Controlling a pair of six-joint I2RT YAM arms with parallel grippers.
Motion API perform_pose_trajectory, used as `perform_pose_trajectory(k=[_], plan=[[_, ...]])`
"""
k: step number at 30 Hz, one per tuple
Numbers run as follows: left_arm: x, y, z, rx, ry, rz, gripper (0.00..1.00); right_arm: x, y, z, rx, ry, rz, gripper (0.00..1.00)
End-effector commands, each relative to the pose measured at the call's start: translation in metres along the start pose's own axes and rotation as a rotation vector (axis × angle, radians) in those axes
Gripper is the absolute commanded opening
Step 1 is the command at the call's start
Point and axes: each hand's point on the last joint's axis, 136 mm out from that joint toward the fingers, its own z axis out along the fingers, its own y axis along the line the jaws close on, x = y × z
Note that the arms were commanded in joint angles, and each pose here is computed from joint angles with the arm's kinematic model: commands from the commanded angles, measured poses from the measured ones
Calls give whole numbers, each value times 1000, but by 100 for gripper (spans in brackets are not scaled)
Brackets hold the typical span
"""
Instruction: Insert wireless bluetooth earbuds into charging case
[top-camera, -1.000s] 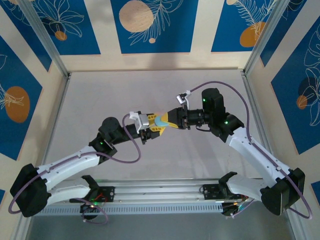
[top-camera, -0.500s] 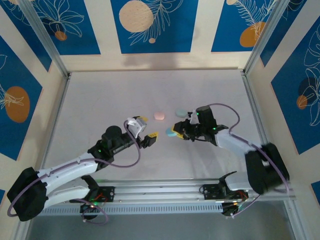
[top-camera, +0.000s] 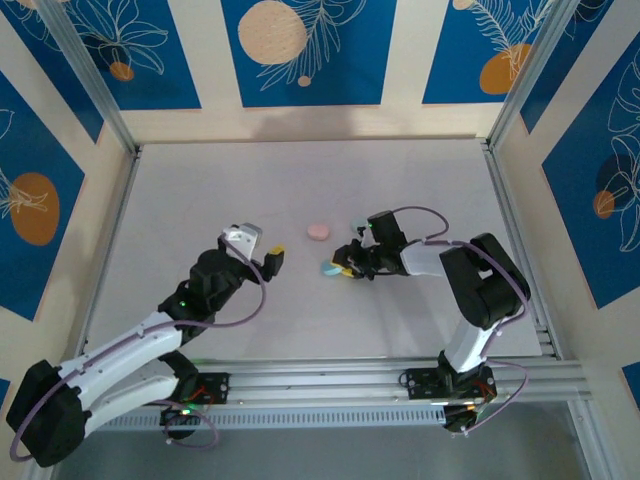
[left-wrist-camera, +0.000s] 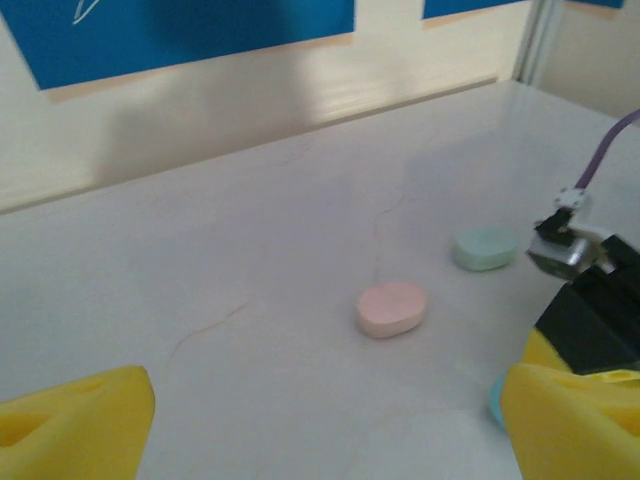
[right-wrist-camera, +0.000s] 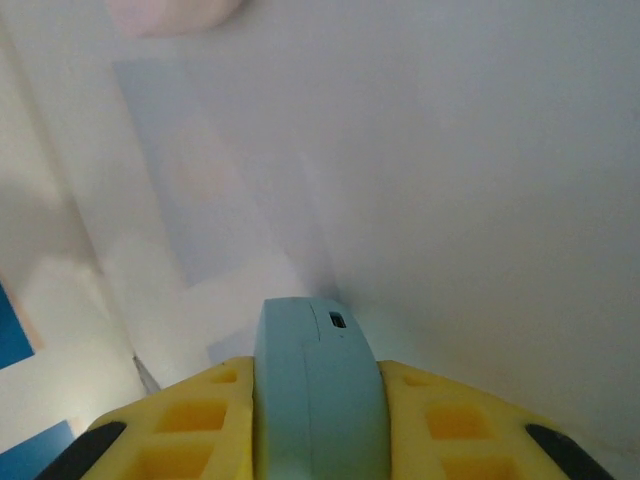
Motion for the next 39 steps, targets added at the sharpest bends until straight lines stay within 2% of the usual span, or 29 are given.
perform_pose_trajectory(k=[1,3,4,7,8,10,14,17,18,19,22,26,30,31,34,36,37,39], plan=[[11,17,-3,-56,48,-17,89,-3,-5,-2,71,-1,-44,27],[13,24,-4,-78,64,-17,89,-3,-13,-9,133,-9,-50,43],[14,28,-5,-94,72,-15,89,-3,-17,-14,166,-15,-46,48],[16,46,-8,-161,89,-12,93,-7,-24,-38,250,-64,-61,57],[17,54,-9,-191,95,-12,98,-9,-25,-49,275,-89,-75,59],[19,71,-12,-253,112,-9,100,-18,-24,-75,329,-167,-110,62],[30,115,-17,-415,166,10,100,-53,-33,-156,543,-468,-208,65],[44,148,-18,-527,221,27,100,-82,-40,-207,709,-728,-422,70],[51,157,-17,-551,236,26,100,-91,-45,-217,750,-800,-486,74],[59,164,-15,-560,255,21,100,-97,-51,-221,767,-842,-545,75],[74,176,-4,-567,251,-46,100,-110,-63,-217,713,-887,-669,75],[88,179,18,-544,212,-15,100,-128,-87,-204,615,-864,-635,75],[89,181,32,-501,133,-31,100,-137,-60,-200,463,-944,-794,75],[83,181,36,-479,90,-21,99,-136,-56,-198,415,-935,-803,75],[92,187,40,-469,67,-41,100,-130,-54,-187,324,-940,-862,75],[107,186,43,-438,49,-61,100,-126,-58,-175,299,-955,-915,75],[102,187,44,-436,-5,-47,100,-128,-58,-172,310,-967,-923,76],[106,195,44,-460,63,-87,100,-139,-67,-175,390,-930,-836,77]])
